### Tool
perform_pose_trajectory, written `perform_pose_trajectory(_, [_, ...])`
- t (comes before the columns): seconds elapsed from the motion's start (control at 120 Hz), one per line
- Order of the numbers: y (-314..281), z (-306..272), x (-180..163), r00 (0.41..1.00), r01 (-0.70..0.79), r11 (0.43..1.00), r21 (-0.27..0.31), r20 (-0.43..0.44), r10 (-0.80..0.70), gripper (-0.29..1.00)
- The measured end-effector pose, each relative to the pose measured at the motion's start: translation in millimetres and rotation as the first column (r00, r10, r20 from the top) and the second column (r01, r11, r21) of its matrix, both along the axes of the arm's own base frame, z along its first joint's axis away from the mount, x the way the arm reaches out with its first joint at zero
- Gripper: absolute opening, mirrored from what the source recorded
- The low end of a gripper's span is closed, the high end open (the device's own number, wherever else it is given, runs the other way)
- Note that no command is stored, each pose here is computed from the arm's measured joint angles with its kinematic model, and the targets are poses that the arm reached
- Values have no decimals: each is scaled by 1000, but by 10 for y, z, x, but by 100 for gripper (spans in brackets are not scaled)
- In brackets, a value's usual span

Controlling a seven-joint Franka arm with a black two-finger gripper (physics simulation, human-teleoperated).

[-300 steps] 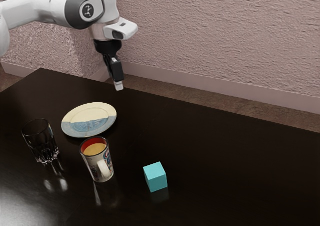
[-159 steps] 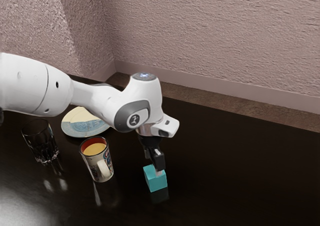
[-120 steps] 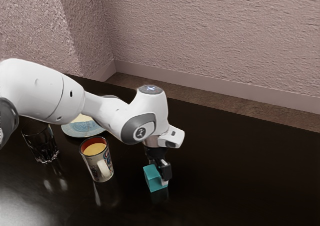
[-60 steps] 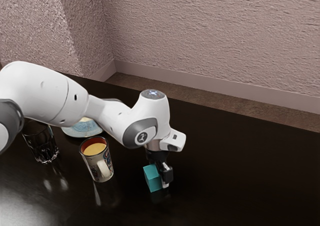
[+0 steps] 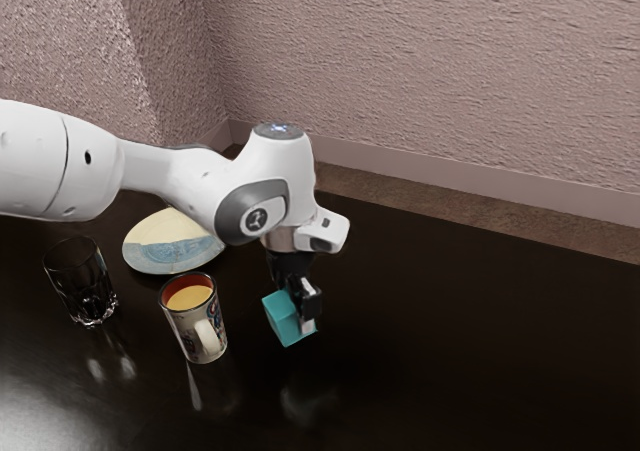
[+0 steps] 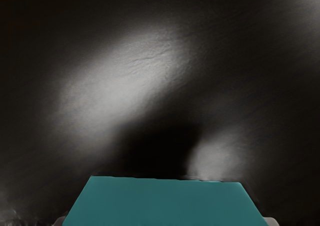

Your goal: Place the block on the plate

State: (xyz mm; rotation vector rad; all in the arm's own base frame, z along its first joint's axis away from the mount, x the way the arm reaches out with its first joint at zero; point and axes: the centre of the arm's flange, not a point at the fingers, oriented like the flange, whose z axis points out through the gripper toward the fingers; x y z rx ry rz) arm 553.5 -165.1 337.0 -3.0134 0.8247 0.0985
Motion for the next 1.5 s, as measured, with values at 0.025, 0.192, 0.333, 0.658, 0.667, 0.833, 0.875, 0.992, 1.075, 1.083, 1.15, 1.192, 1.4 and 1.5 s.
perform_pose_trajectory(0.025, [83,48,10,1000,-11,1000,0,-1,11,35])
perform_pose_trajectory(0.192, [558,275,109,998,-59,998,0,-2,59,35])
perform_pose_trajectory(0.333, [1054,497,358,993,-118,993,-6,19,118,35])
perform_pose_trajectory(0.658, [2153,565,838,971,-240,971,-8,7,240,35])
perform_pose_trajectory(0.667, [2178,567,849,970,-243,970,-8,8,243,35])
perform_pose_trajectory(0.833, [2757,545,1092,953,-304,953,-10,15,304,35])
perform_pose_trajectory(0.875, [2903,527,1156,948,-318,948,-8,19,318,35])
perform_pose_trajectory(0.992, [3231,323,1311,939,-345,939,-3,12,345,35])
perform_pose_trajectory(1.075, [3574,181,1379,926,-377,926,-3,12,377,35])
perform_pose_trajectory(1.083, [3600,169,1387,925,-379,925,-3,13,379,35])
perform_pose_trajectory(1.15, [3776,90,1429,919,-393,919,-4,16,393,35])
perform_pose_trajectory(1.192, [3871,56,1435,916,-401,916,-5,17,401,35])
perform_pose_trajectory(1.4, [4043,-257,1583,915,-404,915,-13,17,404,36])
perform_pose_trajectory(1.5, [4056,-436,1623,916,-400,916,-17,6,400,36])
